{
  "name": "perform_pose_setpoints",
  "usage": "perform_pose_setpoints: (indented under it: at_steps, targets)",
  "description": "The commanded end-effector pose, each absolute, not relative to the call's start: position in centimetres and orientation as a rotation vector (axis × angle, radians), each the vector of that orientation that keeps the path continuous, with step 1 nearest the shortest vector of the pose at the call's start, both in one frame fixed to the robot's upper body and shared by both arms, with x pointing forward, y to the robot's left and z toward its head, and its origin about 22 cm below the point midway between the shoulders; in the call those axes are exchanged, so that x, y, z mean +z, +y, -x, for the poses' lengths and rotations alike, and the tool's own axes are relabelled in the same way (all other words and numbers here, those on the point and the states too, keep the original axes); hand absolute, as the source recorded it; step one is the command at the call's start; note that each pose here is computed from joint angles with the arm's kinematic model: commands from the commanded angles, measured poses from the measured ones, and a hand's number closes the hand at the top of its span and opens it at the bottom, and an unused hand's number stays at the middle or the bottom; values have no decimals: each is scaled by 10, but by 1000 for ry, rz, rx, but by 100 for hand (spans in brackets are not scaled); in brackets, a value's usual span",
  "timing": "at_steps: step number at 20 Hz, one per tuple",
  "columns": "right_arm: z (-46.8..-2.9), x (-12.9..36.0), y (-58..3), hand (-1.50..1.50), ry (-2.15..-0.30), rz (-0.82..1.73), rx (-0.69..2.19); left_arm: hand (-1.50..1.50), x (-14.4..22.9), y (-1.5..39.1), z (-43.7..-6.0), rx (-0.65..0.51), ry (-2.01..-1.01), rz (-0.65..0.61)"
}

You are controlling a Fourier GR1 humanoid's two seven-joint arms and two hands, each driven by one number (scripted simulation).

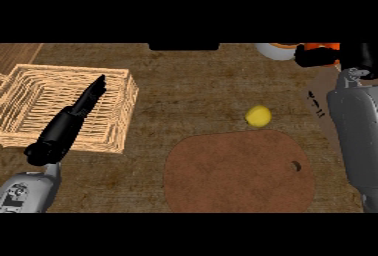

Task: Pick the squash from the cutting board and place it in the cardboard box

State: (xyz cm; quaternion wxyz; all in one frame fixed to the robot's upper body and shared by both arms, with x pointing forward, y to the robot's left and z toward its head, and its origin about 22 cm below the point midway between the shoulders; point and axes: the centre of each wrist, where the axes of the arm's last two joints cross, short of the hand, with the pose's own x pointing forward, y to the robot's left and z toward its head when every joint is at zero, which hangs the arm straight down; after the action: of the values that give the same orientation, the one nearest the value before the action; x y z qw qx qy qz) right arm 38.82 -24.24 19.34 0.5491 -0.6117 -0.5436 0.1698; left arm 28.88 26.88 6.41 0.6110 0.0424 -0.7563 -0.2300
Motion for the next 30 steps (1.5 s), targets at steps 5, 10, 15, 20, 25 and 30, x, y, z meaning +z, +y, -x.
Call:
perform_pose_setpoints:
  at_steps: [5,10,15,20,25,30]
  targets:
    - [-386,203,-324,150,-1194,1507,203,0,73,281,-280,-550,-1756,-108]
    - [-372,211,-387,150,-1008,1499,376,0,76,259,-285,-543,-1760,-83]
    - [-362,168,-430,150,-819,1261,430,0,68,274,-283,-519,-1747,-83]
    - [-348,179,-465,150,-757,1159,539,0,67,274,-286,-533,-1749,-87]
    - [-334,173,-491,-150,-676,1039,580,0,62,272,-290,-528,-1753,-113]
    - [-330,152,-497,-150,-878,930,630,0,61,268,-289,-528,-1753,-92]
